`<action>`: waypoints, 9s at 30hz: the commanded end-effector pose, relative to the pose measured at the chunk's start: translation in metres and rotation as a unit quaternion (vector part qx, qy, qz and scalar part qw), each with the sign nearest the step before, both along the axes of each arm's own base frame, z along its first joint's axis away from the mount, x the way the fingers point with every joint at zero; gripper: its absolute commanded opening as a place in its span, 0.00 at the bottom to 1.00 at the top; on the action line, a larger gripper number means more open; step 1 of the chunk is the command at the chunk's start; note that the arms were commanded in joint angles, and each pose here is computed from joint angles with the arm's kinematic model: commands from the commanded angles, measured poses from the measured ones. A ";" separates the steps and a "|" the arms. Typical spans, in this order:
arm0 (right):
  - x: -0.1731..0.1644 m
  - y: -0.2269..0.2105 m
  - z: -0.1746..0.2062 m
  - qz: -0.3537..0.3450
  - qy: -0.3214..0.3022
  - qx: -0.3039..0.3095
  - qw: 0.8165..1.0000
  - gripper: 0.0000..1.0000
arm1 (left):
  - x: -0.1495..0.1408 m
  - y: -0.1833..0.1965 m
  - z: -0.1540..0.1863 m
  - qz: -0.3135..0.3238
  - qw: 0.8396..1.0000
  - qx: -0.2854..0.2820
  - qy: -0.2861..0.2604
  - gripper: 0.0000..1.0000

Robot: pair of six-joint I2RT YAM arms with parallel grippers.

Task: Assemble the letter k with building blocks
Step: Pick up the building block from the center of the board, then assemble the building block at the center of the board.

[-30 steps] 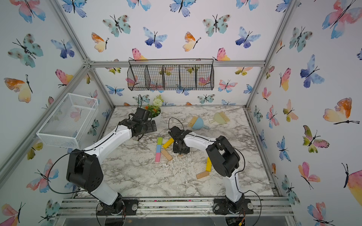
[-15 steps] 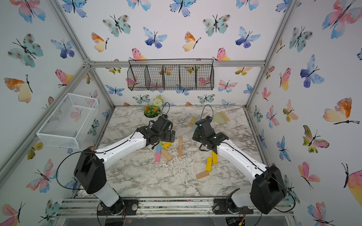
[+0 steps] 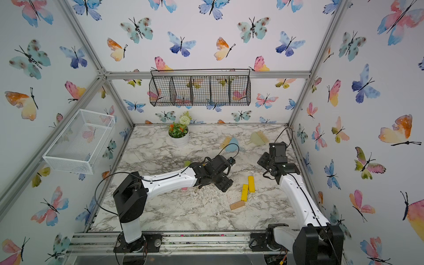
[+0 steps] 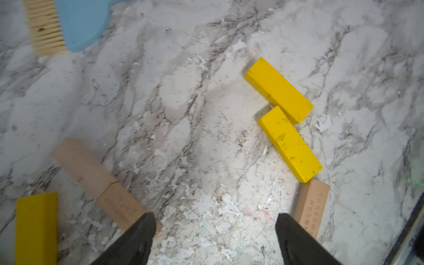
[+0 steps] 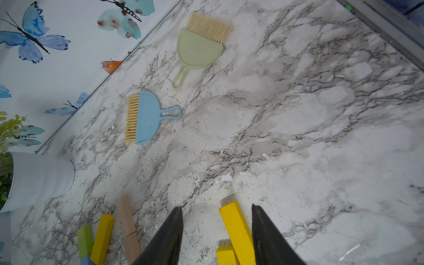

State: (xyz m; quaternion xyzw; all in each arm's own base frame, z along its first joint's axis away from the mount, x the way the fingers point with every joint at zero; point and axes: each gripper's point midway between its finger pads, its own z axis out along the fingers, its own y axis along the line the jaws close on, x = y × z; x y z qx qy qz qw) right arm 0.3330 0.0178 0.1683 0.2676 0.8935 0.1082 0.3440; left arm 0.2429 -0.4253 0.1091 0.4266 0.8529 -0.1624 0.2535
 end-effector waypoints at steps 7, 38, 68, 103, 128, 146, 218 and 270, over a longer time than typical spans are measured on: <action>-0.013 -0.014 -0.020 0.020 0.032 0.026 0.999 0.51 | -0.069 -0.037 -0.043 -0.155 0.986 0.060 0.020 0.85; -0.017 -0.012 -0.034 0.026 0.044 0.033 0.998 0.51 | -0.098 -0.040 -0.098 -0.210 0.966 0.148 0.021 0.54; -0.019 -0.006 -0.045 0.033 0.052 0.050 0.997 0.50 | 0.007 0.024 0.023 0.138 0.990 -0.017 0.025 0.12; -0.021 0.001 -0.042 0.045 0.047 0.066 0.996 0.50 | -0.008 0.088 -0.077 0.442 0.874 0.055 0.195 0.01; -0.020 0.002 -0.046 0.047 0.053 0.068 0.995 0.50 | -0.007 0.093 -0.095 0.447 0.869 0.090 0.193 0.01; -0.022 0.002 -0.049 0.045 0.053 0.070 0.995 0.50 | -0.008 0.102 -0.087 0.465 0.861 0.088 0.185 0.01; -0.021 0.006 -0.051 0.051 0.055 0.080 0.994 0.50 | -0.003 0.092 -0.113 0.431 0.879 0.113 0.172 0.00; -0.024 0.006 -0.053 0.049 0.056 0.081 0.994 0.50 | 0.004 0.087 -0.064 0.431 0.888 0.102 0.124 0.49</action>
